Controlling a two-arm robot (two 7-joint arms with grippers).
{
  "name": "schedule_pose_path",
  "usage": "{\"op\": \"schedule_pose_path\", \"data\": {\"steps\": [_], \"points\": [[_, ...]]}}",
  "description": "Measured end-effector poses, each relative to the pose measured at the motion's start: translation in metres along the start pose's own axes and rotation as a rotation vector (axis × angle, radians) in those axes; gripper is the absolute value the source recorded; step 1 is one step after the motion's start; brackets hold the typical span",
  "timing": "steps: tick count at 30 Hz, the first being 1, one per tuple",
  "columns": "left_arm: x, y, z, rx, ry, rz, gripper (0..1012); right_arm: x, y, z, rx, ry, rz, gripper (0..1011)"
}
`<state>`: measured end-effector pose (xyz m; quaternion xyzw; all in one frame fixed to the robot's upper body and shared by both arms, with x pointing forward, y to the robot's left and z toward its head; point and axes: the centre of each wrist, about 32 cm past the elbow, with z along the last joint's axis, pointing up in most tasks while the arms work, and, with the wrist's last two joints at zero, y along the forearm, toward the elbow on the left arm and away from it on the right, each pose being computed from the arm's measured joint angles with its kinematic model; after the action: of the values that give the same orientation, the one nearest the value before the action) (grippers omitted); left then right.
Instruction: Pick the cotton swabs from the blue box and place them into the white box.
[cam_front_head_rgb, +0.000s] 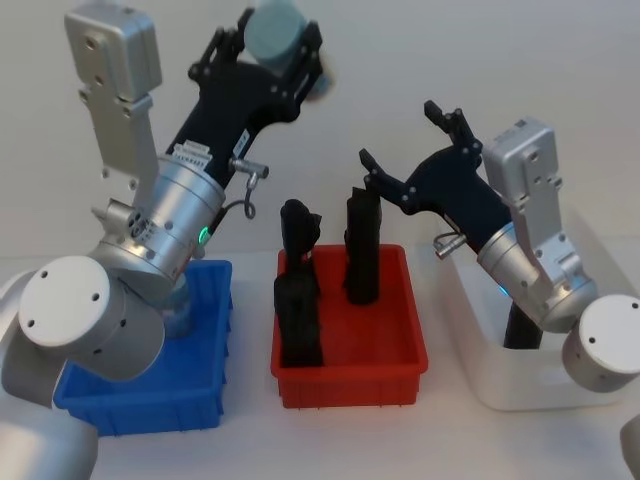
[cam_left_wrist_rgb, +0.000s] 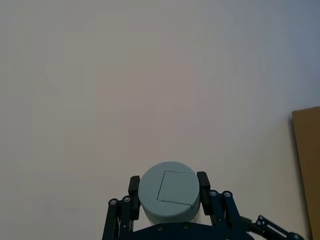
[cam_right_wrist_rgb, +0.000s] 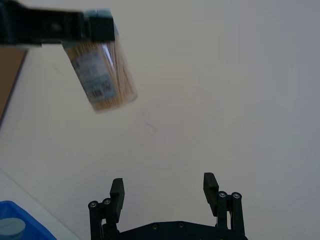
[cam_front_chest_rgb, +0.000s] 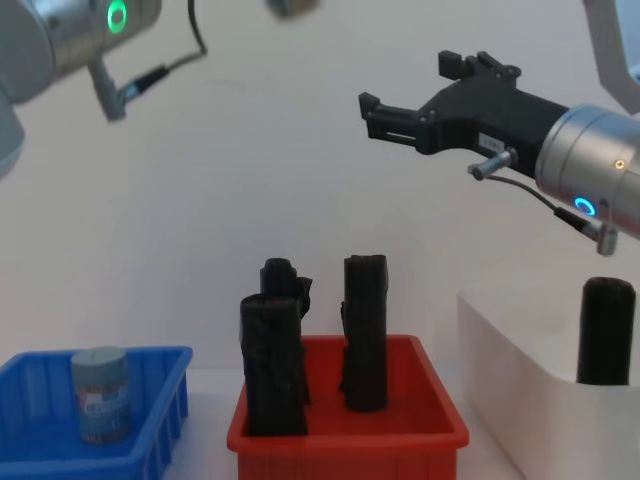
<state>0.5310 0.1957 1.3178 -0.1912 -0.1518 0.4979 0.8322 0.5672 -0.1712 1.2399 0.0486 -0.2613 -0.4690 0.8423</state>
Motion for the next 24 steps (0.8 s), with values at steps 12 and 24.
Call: {"op": "schedule_pose_path", "data": {"steps": [12,24], "points": [[0.0130,-0.0024,-0.0202,0.094,-0.011,0.035,689,0.001,0.008,0.002,-0.044,0.025,0.054,1001],[0.0190,-0.0061,-0.0298,0.118,-0.027,0.039,689,-0.001,0.027,-0.003,-0.151,0.072,0.114,1002]]}}
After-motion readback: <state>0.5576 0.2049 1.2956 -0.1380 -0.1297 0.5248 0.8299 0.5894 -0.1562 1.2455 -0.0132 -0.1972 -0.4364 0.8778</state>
